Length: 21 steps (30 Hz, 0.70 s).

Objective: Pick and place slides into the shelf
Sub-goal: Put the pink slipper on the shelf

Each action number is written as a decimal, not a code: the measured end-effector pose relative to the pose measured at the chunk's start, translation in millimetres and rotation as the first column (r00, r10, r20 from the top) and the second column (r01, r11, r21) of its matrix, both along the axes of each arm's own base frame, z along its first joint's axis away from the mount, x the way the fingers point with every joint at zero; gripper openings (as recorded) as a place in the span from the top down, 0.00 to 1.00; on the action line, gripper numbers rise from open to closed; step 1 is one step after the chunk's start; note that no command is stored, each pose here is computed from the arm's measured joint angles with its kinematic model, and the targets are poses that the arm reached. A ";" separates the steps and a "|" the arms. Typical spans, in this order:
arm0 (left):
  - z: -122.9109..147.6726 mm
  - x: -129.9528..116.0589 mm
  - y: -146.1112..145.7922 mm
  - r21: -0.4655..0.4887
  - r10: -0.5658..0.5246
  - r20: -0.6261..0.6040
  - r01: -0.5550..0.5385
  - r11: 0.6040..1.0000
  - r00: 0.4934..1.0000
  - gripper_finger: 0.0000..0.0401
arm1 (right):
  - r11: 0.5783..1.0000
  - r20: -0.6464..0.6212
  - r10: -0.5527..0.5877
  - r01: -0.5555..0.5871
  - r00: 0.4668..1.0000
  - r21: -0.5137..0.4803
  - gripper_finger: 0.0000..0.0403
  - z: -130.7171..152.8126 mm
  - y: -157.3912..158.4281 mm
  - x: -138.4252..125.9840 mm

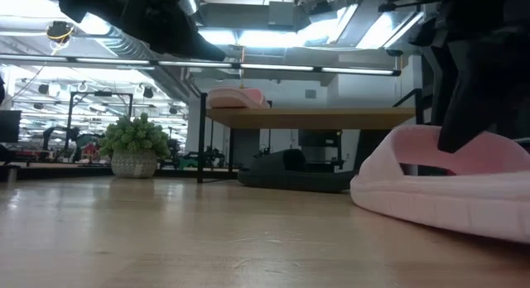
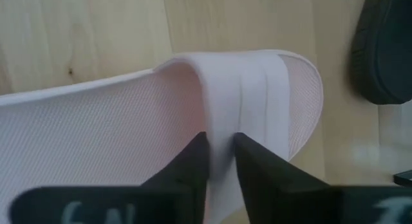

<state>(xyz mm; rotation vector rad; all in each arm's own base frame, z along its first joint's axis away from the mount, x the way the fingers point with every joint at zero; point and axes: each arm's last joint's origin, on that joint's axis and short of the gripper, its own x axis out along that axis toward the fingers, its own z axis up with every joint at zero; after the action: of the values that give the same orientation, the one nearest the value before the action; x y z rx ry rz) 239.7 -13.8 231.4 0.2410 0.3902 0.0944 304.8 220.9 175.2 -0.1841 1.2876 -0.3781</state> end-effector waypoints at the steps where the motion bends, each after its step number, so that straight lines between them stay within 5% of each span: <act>1: 0.0 0.0 -0.1 0.000 0.000 0.000 0.000 1.000 1.000 1.00 | 1.000 0.000 0.000 0.000 1.000 -0.001 0.86 0.2 -0.1 0.0; 6: 0.1 0.0 0.0 0.000 0.000 0.000 0.000 1.000 1.000 1.00 | 1.000 0.002 0.001 -0.001 1.000 -0.002 0.97 0.6 0.0 0.0; 21: 0.0 0.0 0.0 0.000 0.000 0.000 0.000 1.000 1.000 1.00 | 1.000 -0.008 -0.002 0.002 1.000 -0.010 0.97 0.8 -0.9 -1.2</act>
<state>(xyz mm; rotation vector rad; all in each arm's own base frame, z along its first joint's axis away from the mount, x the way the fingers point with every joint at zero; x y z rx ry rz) 239.7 -13.9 231.4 0.2412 0.3902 0.0941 303.7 220.0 176.0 -0.1931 1.2942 -0.3865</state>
